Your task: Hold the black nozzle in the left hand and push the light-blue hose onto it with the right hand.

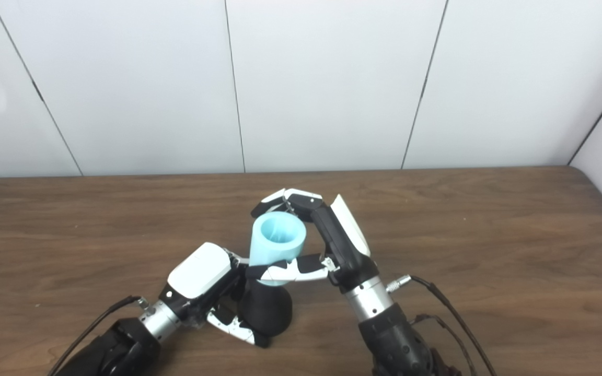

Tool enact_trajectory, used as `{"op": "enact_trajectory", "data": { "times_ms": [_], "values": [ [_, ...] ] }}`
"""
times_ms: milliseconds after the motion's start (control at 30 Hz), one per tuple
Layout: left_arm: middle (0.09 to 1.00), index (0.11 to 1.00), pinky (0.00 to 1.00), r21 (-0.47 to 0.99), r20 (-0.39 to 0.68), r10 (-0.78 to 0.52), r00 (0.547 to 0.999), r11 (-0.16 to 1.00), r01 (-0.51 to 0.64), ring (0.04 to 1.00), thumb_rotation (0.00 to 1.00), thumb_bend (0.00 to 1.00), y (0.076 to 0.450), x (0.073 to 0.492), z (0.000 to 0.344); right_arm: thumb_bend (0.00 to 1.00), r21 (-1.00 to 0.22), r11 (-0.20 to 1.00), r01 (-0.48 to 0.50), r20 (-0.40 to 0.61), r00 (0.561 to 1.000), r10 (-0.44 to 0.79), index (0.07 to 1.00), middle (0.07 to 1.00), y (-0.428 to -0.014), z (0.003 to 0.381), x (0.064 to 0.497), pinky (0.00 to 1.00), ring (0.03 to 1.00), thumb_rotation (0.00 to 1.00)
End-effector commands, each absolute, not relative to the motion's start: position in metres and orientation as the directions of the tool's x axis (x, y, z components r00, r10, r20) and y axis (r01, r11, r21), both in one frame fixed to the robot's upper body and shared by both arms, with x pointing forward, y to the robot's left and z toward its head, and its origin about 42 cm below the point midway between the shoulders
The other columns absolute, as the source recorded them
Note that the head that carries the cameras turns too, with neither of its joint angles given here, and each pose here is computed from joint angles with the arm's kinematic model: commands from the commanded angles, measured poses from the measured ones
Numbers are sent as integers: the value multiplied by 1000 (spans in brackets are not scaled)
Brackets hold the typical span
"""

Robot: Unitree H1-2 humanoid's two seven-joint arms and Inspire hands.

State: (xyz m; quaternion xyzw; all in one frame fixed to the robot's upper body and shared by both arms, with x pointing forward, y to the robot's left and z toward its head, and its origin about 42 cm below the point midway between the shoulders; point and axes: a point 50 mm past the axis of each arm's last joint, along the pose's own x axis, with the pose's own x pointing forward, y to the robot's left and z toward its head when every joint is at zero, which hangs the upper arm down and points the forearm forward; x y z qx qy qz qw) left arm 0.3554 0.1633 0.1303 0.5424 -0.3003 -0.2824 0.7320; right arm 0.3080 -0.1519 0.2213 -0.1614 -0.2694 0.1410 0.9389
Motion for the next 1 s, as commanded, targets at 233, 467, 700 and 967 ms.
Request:
{"op": "enact_trajectory", "data": {
  "times_ms": [233, 467, 700, 967],
  "values": [
    [407, 495, 180, 973, 76, -767, 638, 197, 120, 233, 0, 516, 161, 351, 121, 510, -359, 913, -193, 485, 798, 359, 550, 486, -148, 234, 303, 312, 389, 0],
    [461, 523, 213, 971, 73, -766, 638, 202, 132, 351, 0, 498, 159, 351, 121, 508, -368, 911, -183, 505, 783, 362, 556, 487, -145, 229, 305, 297, 378, 0],
    [444, 523, 191, 971, 69, -764, 642, 198, 132, 359, 0, 496, 158, 350, 120, 508, -401, 906, -136, 575, 732, 365, 553, 492, -141, 223, 307, 289, 377, 0],
    [449, 520, 196, 972, 67, -765, 641, 195, 131, 368, 0, 497, 158, 349, 120, 512, -458, 888, -44, 661, 651, 373, 530, 508, -135, 215, 310, 304, 385, 0]
  ]
}}
